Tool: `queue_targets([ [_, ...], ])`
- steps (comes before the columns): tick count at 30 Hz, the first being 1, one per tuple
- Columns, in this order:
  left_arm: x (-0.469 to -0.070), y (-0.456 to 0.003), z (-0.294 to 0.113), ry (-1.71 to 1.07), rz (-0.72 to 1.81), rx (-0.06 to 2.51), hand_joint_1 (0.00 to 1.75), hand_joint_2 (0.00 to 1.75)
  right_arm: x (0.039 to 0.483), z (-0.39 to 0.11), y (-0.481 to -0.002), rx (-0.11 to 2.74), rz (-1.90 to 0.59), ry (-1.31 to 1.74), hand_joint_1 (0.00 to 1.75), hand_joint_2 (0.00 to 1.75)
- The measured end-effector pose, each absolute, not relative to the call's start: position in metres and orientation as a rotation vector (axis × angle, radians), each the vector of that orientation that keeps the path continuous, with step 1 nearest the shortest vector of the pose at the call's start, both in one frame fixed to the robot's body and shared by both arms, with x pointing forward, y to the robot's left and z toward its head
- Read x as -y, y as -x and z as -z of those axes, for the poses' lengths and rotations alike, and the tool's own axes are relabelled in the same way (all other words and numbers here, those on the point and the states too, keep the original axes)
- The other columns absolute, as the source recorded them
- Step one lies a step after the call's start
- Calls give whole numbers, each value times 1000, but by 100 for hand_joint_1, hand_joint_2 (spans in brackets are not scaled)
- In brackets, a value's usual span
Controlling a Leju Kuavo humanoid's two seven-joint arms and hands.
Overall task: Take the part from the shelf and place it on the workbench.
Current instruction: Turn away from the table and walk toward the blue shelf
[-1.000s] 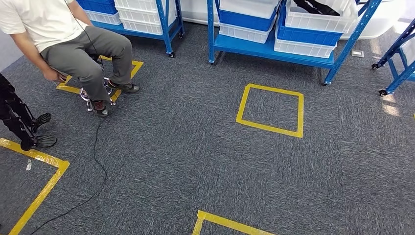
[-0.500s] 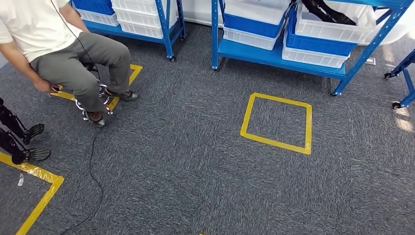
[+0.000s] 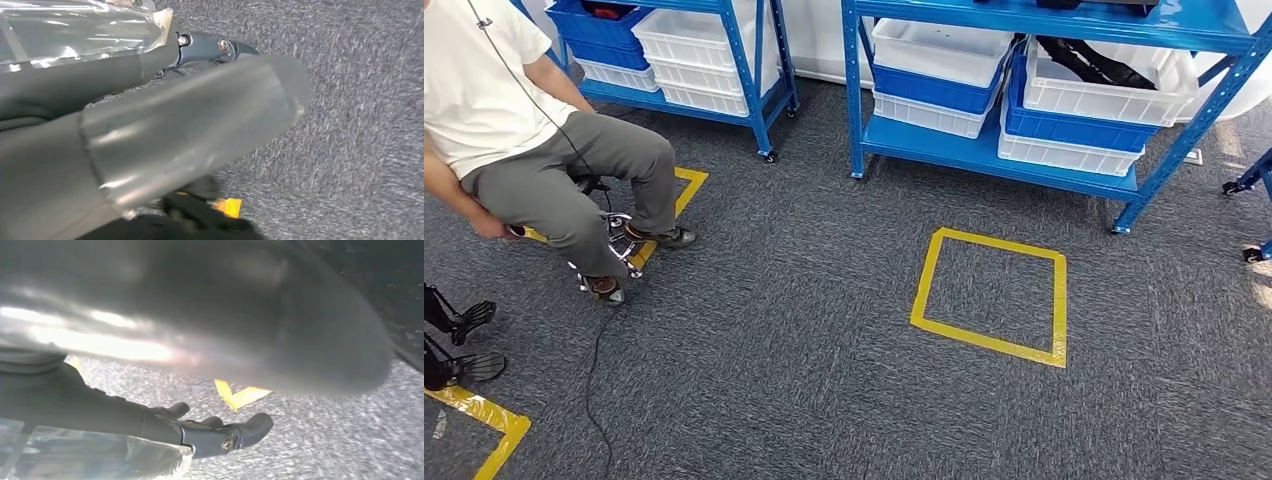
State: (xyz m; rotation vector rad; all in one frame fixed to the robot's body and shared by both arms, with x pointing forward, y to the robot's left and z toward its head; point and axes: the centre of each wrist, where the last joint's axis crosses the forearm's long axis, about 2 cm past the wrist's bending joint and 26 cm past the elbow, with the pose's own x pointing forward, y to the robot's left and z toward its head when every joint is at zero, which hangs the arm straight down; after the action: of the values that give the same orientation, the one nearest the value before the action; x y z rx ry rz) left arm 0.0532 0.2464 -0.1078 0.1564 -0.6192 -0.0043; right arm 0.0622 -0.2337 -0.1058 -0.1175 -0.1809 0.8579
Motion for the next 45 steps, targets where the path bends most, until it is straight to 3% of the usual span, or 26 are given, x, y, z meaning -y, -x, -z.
queue_targets([
  [1, -246, -52, 108, -156, 5, 615, 0, 0, 234, 106, -62, 177, -857, 118, 0, 0],
  [5, -246, -51, 108, -156, 3, 604, 0, 175, 234, 106, -58, 156, -849, 118, 0, 0],
  [9, -248, -51, 108, -163, 0, 599, 0, 175, 230, 106, -61, 155, -850, 116, 0, 175],
  [27, -243, -50, 108, -157, -10, 582, 0, 175, 236, 104, -75, 161, -834, 160, 0, 175],
  [30, -243, -50, 108, -157, -9, 582, 0, 175, 236, 103, -78, 165, -834, 169, 0, 44],
  [31, -242, -50, 108, -156, -9, 582, 0, 175, 236, 103, -78, 165, -834, 175, 0, 44],
  [34, -242, -49, 108, -154, -7, 581, 0, 175, 237, 104, -74, 165, -831, 200, 0, 175],
  [36, -243, -50, 108, -154, -5, 582, 0, 175, 237, 104, -75, 171, -824, 215, 0, 175],
  [40, -245, -52, 108, -157, -1, 587, 0, 175, 236, 104, -75, 182, -796, 228, 0, 0],
  [45, -243, -50, 108, -152, -3, 585, 0, 175, 242, 105, -67, 169, -775, 241, 0, 0],
])
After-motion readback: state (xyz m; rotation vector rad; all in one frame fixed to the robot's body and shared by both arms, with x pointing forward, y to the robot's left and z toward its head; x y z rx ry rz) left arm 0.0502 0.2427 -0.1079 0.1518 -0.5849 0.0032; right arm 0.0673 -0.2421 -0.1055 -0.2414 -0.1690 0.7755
